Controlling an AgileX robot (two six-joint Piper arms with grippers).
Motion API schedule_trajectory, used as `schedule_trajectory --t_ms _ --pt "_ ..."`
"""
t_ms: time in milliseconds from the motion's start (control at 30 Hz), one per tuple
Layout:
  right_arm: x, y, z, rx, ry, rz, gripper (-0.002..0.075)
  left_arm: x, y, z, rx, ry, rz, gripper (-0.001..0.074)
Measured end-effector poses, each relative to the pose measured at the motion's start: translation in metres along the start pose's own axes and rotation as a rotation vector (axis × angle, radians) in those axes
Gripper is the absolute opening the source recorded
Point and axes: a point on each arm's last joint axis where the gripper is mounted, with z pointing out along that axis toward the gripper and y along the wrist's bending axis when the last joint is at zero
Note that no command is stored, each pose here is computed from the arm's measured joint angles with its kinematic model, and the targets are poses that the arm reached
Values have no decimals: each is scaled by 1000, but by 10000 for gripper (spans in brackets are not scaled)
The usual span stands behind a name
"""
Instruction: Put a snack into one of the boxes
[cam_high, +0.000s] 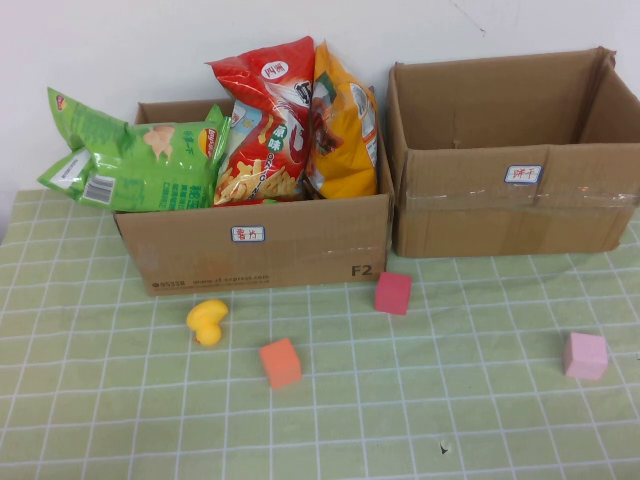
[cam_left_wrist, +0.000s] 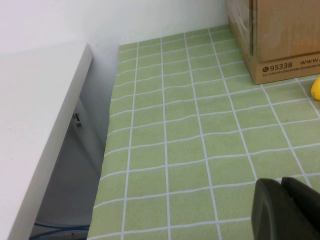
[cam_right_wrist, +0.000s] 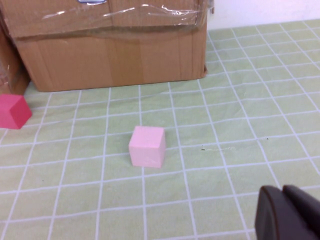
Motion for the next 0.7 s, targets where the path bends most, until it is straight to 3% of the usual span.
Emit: schedule_trajectory --t_ms 367,700 --pt "0 3 0 -60 5 -19 -2 0 0 0 0 0 0 -2" --pt "0 -2 0 34 -3 14 -2 0 0 0 0 0 0 -2"
